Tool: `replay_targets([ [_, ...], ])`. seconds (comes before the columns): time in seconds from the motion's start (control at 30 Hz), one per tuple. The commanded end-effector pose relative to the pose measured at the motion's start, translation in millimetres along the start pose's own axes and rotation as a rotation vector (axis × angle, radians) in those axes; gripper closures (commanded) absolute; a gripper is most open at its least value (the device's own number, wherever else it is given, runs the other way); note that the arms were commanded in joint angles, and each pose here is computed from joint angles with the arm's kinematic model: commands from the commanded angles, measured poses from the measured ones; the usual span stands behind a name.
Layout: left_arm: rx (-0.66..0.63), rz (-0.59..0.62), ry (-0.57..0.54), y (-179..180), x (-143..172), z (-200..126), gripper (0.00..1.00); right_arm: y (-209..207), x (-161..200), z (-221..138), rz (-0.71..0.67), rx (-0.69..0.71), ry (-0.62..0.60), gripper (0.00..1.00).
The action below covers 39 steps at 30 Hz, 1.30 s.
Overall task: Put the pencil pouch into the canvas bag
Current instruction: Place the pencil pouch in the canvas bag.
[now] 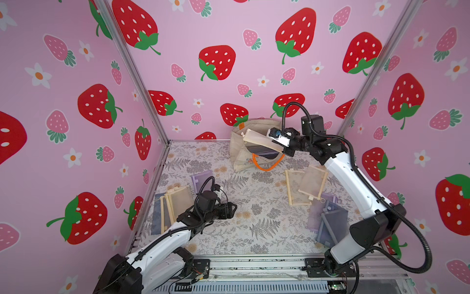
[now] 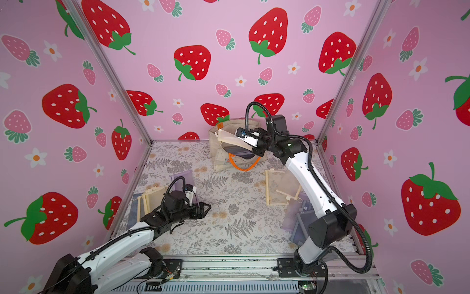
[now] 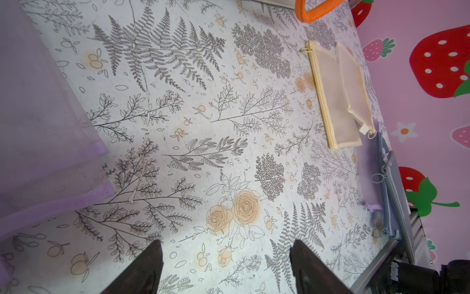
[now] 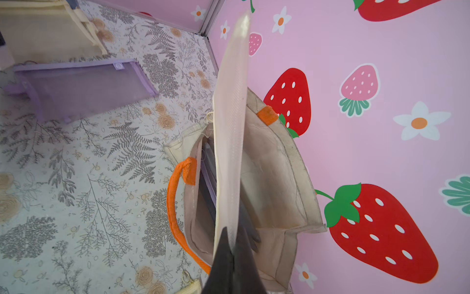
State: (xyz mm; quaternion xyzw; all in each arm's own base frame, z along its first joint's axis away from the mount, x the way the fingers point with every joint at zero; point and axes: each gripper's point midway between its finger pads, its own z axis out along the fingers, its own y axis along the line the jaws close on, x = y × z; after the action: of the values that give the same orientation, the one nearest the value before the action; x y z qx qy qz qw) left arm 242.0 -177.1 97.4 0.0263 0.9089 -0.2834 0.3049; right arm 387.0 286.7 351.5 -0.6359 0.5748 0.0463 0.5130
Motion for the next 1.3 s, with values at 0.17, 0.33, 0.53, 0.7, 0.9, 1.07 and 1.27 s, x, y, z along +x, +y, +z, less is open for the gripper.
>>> replay_targets([
  [0.17,0.043,0.0,-0.046,-10.6,-18.5,-3.0,0.19,-33.1,12.5,37.6,-0.146,0.043,-0.014,1.0],
  [0.33,0.036,-0.011,-0.051,-4.7,-17.8,-3.6,0.19,-55.4,17.4,35.7,-0.071,0.086,-0.074,1.0],
  [0.53,0.033,-0.022,-0.045,-1.6,-18.8,-0.8,0.19,-61.8,28.2,43.3,-0.06,0.099,-0.073,1.0],
  [0.7,0.043,-0.034,-0.048,-2.6,-20.8,2.2,0.19,-59.3,41.8,58.5,-0.084,0.079,-0.043,1.0],
  [0.9,0.038,-0.043,-0.055,-1.0,-21.4,2.7,0.2,-60.3,63.8,78.8,-0.13,0.066,0.045,1.0],
  [1.07,0.032,-0.054,-0.059,0.7,-21.7,3.6,0.21,-52.8,81.4,99.6,-0.202,0.044,0.123,1.0],
  [1.27,0.03,-0.06,-0.063,0.8,-23.2,4.1,0.21,-41.5,83.0,117.3,-0.258,0.012,0.119,1.0],
])
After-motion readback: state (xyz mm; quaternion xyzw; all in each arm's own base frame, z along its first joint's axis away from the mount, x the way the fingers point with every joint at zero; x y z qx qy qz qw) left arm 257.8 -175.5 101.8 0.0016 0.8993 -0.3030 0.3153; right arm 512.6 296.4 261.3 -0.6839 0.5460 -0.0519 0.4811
